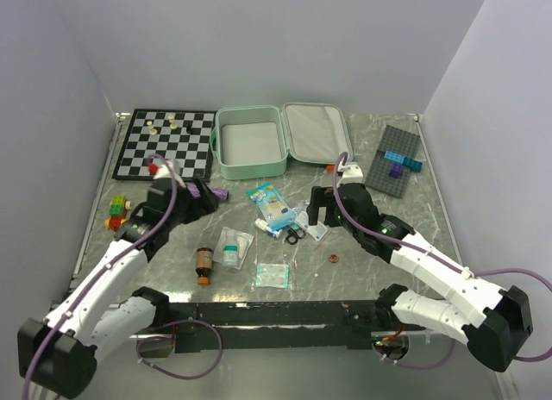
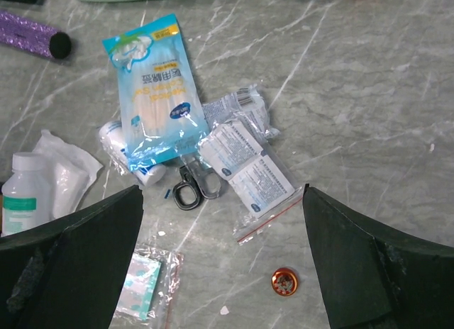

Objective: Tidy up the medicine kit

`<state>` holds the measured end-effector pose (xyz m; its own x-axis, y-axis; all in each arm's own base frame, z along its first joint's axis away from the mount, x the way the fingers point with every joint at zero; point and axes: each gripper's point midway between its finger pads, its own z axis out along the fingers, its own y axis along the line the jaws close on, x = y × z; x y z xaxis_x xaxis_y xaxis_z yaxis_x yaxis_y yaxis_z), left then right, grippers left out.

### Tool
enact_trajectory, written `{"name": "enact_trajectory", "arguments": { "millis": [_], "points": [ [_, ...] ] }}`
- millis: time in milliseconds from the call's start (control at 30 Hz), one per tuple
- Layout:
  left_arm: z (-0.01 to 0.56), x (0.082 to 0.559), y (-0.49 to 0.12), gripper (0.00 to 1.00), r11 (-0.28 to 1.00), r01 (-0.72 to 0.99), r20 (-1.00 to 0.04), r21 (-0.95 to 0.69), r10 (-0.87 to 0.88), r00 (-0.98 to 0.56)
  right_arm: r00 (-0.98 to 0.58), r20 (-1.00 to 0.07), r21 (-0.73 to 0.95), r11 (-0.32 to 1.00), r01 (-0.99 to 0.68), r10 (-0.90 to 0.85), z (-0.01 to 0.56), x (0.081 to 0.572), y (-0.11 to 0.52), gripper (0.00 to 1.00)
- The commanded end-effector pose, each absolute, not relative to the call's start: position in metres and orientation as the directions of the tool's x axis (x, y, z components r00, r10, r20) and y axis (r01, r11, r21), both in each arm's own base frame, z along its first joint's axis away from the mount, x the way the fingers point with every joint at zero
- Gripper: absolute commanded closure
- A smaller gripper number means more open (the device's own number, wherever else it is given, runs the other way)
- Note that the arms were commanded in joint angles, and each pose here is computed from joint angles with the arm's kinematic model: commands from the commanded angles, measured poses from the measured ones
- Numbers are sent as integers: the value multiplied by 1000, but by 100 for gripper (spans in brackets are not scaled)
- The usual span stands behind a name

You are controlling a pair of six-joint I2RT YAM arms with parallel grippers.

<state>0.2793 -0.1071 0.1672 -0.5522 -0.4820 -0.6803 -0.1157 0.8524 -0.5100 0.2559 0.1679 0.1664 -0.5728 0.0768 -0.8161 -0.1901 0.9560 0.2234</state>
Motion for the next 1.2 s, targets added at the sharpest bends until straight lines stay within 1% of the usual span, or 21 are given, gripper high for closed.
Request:
{"name": "enact_trajectory", "arguments": {
  "millis": [0,100,200,333,467,533,633,767,1000,1100,1167],
  "points": [
    [159,267,-136,3,877,-68,-676,-475,-414,-610,-566,-820,249,944,-216,87,177,264,180,0],
    [136,256,-152,11,880,-87,-635,-468,-403,-659,-582,-810,239,948,-212,74,173,265,182,0],
    [120,247,-167,16,903,-87,-606,-422,-351,-714,-588,-807,227,949,-220,57,171,265,183,0],
    [109,237,-181,15,937,-69,-600,-342,-275,-752,-587,-808,208,955,-209,47,171,267,179,0],
    [98,224,-182,14,953,-83,-578,-292,-245,-778,-610,-791,229,948,-221,48,160,260,182,0],
    [93,218,-179,13,953,-97,-570,-287,-252,-782,-622,-781,233,950,-208,55,154,257,179,0],
    [88,212,-178,14,949,-99,-557,-300,-258,-789,-628,-776,247,945,-212,61,150,253,180,0],
    [76,204,-181,20,951,-87,-535,-295,-240,-810,-637,-769,248,946,-211,60,147,253,181,0],
    [67,204,-185,29,958,-64,-533,-281,-212,-819,-647,-760,253,944,-213,58,145,252,182,0],
    [62,203,-187,36,960,-51,-525,-276,-195,-828,-650,-758,249,945,-212,54,145,252,182,0],
    [55,202,-187,37,964,-54,-513,-262,-186,-838,-649,-759,244,946,-211,51,146,253,182,0]
  ]
}}
